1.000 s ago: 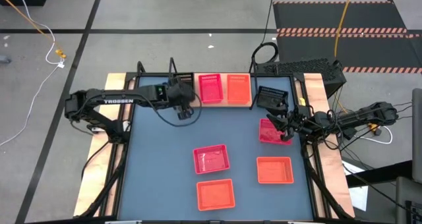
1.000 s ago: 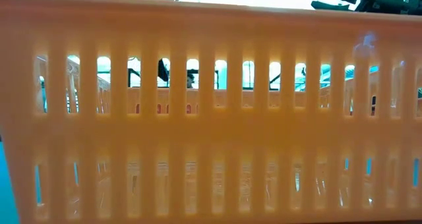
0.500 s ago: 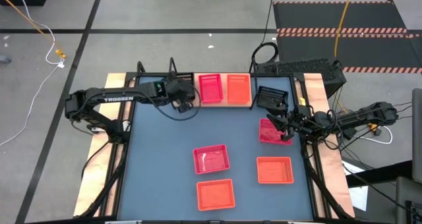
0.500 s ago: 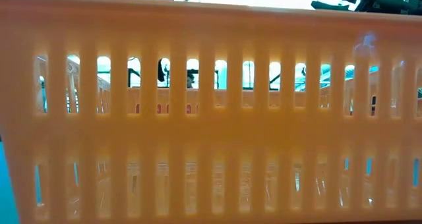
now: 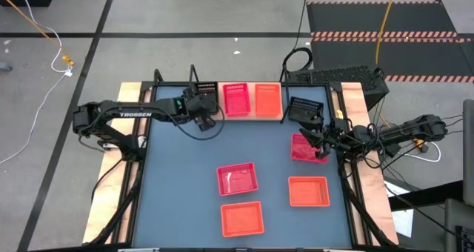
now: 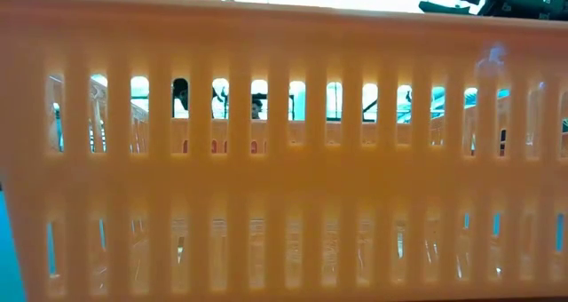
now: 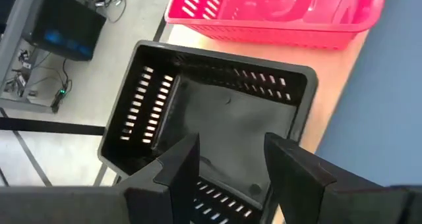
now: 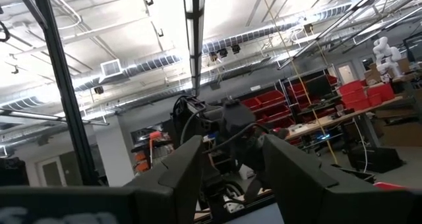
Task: Stack baskets on shelf by color
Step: Stack the bottom black basket on top of the black basket on the shelf, then stack the bottom red basket on top of the red basket on the shelf
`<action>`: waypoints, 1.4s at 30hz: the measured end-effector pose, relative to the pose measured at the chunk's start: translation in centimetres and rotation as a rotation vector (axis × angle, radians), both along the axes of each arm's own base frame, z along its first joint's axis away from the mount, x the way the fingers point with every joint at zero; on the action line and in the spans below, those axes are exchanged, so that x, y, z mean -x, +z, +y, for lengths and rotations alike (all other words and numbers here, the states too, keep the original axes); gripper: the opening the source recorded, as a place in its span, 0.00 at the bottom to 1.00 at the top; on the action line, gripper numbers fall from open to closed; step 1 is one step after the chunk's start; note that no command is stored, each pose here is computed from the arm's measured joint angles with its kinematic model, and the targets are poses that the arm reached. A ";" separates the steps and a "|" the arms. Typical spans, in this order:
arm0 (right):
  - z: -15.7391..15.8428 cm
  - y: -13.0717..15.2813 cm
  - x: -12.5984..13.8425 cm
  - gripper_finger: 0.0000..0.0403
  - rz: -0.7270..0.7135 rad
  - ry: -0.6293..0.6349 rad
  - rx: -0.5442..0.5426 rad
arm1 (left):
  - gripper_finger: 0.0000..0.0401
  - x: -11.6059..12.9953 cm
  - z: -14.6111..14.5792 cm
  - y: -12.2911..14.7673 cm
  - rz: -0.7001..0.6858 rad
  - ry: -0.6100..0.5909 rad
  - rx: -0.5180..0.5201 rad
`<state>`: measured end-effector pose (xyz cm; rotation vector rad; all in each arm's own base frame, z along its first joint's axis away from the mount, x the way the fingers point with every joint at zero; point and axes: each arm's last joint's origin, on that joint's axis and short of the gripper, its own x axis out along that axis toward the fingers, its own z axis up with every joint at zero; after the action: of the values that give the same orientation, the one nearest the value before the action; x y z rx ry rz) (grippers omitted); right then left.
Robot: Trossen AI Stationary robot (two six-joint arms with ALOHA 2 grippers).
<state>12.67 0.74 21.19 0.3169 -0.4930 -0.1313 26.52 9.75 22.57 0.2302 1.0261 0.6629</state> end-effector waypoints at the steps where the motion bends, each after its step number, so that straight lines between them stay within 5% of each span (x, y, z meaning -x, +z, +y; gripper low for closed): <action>1: 0.0 0.0 0.0 0.38 0.000 -0.001 0.001 | 0.43 -0.1 -0.2 0.2 -0.001 -0.008 -0.002; 8: 0.0 0.0 0.0 0.38 0.000 -0.001 0.001 | 0.43 -2.0 -2.5 3.8 -0.064 -0.149 -0.049; 17: 0.0 -0.1 0.0 0.38 0.010 0.003 0.001 | 0.43 -3.7 -12.0 4.5 -0.043 -0.877 0.065; 25: 0.0 -0.2 -0.1 0.38 0.017 0.008 -0.003 | 0.43 -3.9 -20.4 1.2 0.082 -1.180 0.056; 33: 0.0 -0.2 -0.1 0.38 0.021 0.000 0.018 | 0.43 -3.8 -23.7 -2.9 0.274 -1.253 0.004; 42: 0.0 -0.2 -0.1 0.38 0.028 -0.013 0.043 | 0.43 -4.7 -22.8 -5.4 0.402 -1.236 -0.034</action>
<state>12.75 0.78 21.02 0.2695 -0.4698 -0.1377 31.18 -13.08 17.19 0.9527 1.0284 -0.5126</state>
